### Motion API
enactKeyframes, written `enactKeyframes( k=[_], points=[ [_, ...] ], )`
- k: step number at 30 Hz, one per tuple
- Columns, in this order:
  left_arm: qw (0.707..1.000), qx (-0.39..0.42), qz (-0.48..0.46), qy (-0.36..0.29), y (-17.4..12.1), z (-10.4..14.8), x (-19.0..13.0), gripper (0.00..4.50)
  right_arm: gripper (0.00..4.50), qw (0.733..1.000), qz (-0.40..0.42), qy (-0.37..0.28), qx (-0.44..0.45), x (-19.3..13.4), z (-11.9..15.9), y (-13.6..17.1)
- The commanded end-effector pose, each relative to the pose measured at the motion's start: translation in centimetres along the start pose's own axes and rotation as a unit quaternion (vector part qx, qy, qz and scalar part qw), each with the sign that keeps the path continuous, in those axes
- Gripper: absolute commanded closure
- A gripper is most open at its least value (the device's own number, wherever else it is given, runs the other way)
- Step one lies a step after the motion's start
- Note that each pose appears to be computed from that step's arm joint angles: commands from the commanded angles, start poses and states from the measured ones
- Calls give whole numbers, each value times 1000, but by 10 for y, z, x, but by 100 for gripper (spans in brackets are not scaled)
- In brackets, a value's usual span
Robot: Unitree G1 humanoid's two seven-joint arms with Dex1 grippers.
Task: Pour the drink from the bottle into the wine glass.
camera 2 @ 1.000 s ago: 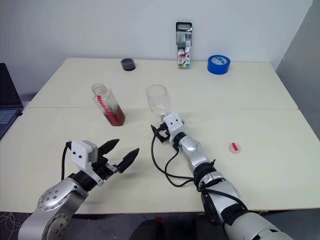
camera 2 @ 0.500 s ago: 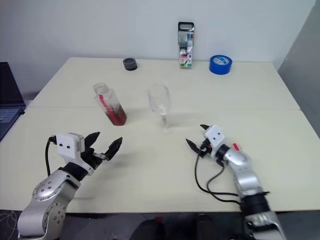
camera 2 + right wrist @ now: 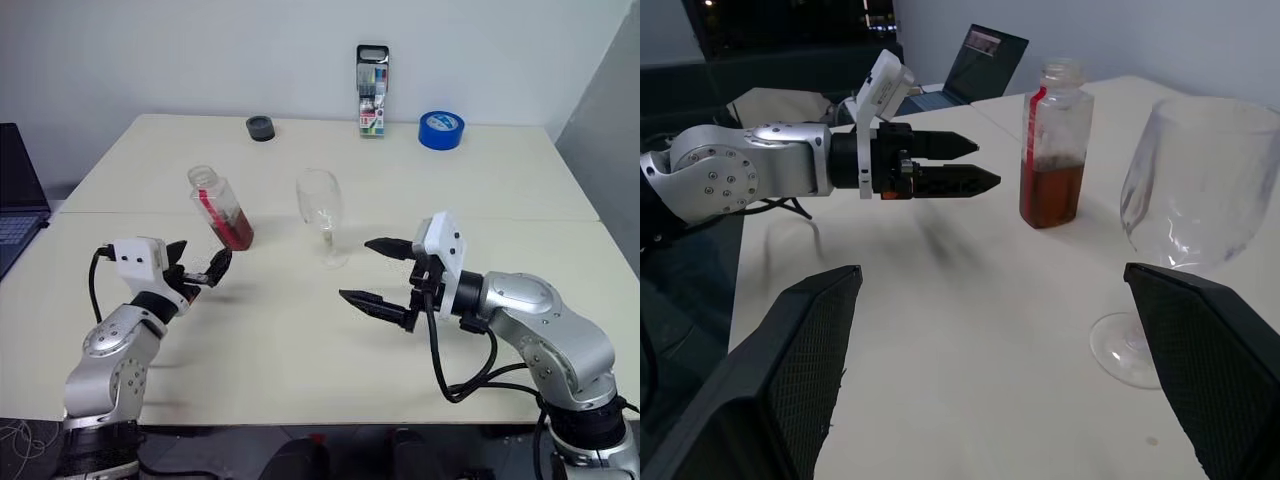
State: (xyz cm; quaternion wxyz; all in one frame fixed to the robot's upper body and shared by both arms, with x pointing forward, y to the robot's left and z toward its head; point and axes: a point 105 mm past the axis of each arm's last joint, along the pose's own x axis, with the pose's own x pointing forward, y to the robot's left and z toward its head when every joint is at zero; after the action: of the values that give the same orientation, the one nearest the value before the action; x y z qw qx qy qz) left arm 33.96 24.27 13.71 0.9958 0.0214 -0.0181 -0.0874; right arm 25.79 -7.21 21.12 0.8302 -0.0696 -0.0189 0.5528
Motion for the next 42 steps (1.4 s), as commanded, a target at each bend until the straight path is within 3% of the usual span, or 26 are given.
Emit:
enactKeyframes(
  k=[1,22,36,39,42],
  points=[
    [999,23,-18,-18,-3,9,7,0,1,1000,5,-18,-25,-1,16,5],
    [998,33,-25,-44,4,11,58,0,1,999,-24,-10,-39,-5,23,0],
    [999,28,-8,-39,9,-13,80,0,1,998,-37,-1,-43,-9,23,-2],
    [999,27,-5,-44,10,-12,82,56,0,998,-45,-2,-43,-10,23,-4],
    [999,25,-7,-46,10,-11,84,148,0,998,-49,-4,-41,-10,24,-5]
  ],
)
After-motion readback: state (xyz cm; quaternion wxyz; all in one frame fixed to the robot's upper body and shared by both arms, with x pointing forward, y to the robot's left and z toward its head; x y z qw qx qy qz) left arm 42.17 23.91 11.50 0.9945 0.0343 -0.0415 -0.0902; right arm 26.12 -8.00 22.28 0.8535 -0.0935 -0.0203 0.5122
